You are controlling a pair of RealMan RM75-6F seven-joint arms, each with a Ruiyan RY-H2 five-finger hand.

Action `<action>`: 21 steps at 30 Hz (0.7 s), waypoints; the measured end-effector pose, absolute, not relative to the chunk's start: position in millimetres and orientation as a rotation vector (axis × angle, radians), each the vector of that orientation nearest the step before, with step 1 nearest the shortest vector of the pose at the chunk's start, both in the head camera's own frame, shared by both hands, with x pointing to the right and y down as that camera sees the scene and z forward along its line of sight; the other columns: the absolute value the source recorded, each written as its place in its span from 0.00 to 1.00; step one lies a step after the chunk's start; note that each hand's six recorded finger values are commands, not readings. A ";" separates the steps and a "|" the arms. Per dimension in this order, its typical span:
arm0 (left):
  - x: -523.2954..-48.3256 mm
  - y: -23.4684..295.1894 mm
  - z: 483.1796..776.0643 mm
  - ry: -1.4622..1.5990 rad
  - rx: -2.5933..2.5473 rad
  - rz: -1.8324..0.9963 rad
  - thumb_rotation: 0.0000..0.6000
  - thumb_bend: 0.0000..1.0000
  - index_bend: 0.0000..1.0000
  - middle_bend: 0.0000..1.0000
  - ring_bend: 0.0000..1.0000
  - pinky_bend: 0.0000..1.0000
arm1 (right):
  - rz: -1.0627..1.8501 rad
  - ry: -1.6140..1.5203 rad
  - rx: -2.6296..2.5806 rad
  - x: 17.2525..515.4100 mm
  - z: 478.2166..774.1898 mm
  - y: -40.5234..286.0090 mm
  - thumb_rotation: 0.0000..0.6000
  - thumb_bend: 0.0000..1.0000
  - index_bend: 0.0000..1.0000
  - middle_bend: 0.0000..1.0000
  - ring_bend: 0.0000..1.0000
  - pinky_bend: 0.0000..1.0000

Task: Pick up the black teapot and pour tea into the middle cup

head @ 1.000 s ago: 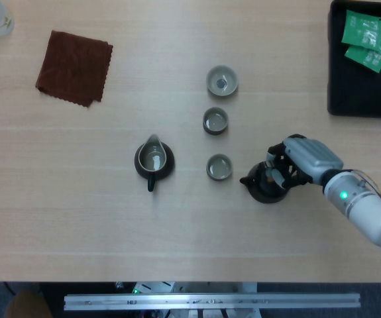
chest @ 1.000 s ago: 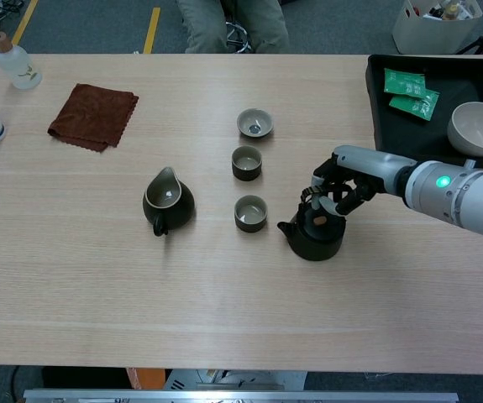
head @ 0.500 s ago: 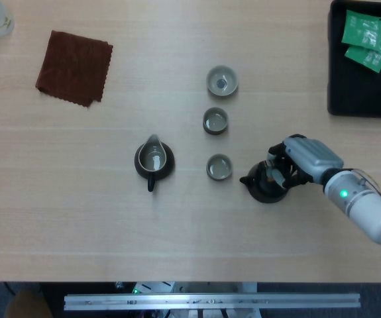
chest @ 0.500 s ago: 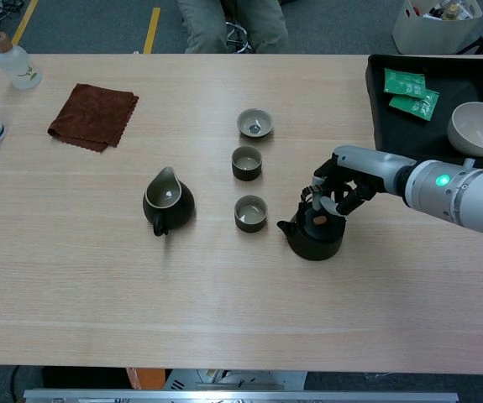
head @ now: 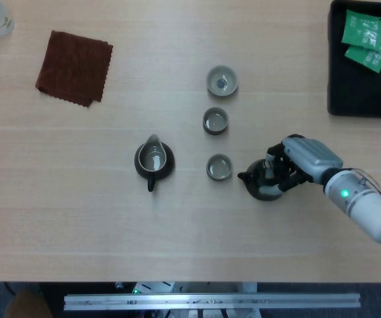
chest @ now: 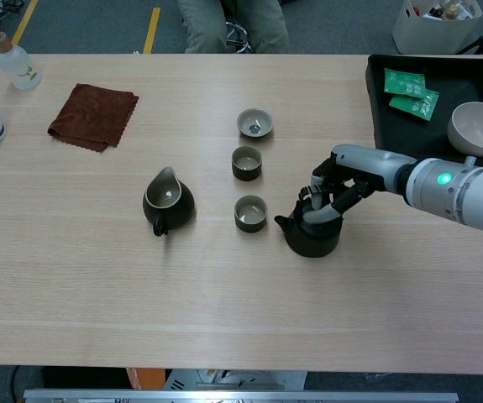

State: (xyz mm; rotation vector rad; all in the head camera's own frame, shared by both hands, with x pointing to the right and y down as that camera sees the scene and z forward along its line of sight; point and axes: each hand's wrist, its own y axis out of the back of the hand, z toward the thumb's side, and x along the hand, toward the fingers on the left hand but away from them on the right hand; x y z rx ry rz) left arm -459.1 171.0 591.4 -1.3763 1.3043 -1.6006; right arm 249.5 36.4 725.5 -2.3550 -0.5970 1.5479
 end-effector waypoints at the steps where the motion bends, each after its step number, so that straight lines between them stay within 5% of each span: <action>1: -459.1 171.0 591.4 1.304 -1.376 -1.601 1.00 0.36 0.18 0.11 0.09 0.12 | 1.549 -0.594 -2.354 249.8 725.6 36.2 0.74 0.00 0.63 0.62 0.53 0.10; 6: -458.9 170.6 591.2 1.304 -1.377 -1.600 1.00 0.36 0.18 0.11 0.09 0.12 | 1.546 -0.581 -2.339 250.7 726.0 35.1 0.72 0.00 0.63 0.62 0.53 0.10; 13: -458.5 170.7 591.4 1.303 -1.379 -1.599 1.00 0.36 0.18 0.11 0.09 0.12 | 1.535 -0.620 -2.376 249.2 725.0 35.2 0.49 0.00 0.63 0.62 0.53 0.10; 21: -457.7 170.5 591.4 1.303 -1.380 -1.597 1.00 0.36 0.18 0.11 0.09 0.12 | 1.542 -0.639 -2.388 251.0 726.0 33.6 0.47 0.00 0.68 0.65 0.56 0.10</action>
